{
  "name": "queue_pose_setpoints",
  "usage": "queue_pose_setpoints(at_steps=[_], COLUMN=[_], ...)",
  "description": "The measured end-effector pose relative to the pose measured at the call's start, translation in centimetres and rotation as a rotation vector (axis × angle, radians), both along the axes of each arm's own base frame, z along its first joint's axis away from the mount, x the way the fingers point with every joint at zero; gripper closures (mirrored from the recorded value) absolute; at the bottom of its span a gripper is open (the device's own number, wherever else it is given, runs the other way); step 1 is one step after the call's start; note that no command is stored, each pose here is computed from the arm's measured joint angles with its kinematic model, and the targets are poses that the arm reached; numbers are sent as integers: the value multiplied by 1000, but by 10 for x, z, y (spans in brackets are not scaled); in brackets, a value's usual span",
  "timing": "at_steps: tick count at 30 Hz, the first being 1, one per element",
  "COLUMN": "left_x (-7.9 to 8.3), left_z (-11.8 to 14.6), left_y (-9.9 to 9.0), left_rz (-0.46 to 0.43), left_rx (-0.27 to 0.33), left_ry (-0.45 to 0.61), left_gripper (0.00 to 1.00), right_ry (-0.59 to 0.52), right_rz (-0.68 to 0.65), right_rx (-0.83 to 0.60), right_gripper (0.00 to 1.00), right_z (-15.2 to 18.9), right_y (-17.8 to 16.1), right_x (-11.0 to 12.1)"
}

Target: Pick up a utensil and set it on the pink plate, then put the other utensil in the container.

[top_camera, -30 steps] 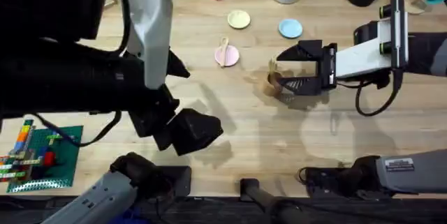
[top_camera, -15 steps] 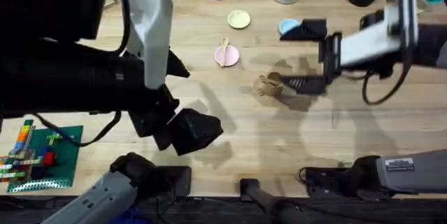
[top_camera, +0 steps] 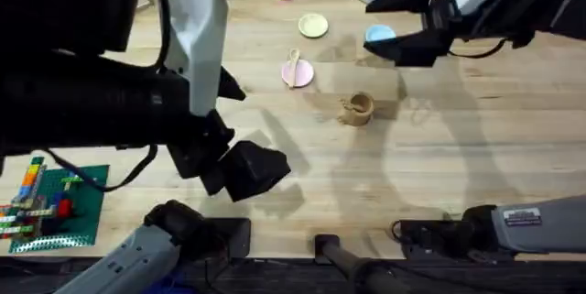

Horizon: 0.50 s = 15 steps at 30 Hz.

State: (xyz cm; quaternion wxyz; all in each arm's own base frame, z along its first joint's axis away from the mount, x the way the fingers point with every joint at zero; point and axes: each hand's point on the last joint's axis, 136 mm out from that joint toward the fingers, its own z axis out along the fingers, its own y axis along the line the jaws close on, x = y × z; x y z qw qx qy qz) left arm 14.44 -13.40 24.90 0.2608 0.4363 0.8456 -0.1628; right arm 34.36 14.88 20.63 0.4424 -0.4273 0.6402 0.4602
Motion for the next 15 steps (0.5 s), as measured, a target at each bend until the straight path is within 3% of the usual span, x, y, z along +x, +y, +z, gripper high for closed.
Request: queue_pose_setpoints(at_steps=[9, 12, 15], left_x=[1, 2, 3], left_z=[-1, -1, -1], left_y=[1, 3, 4], left_rz=[5, 13, 15], left_rx=[8, 19, 23], left_ry=[-4, -10, -11], left_gripper=[7, 7, 7], right_ry=[552, 738, 845], right_rz=[-151, -238, -316], right_rx=[-9, -110, -266], right_gripper=[3, 4, 4], right_z=[-23, -44, -59], right_y=[-5, -10, -17], right_x=[-7, -18, -31])
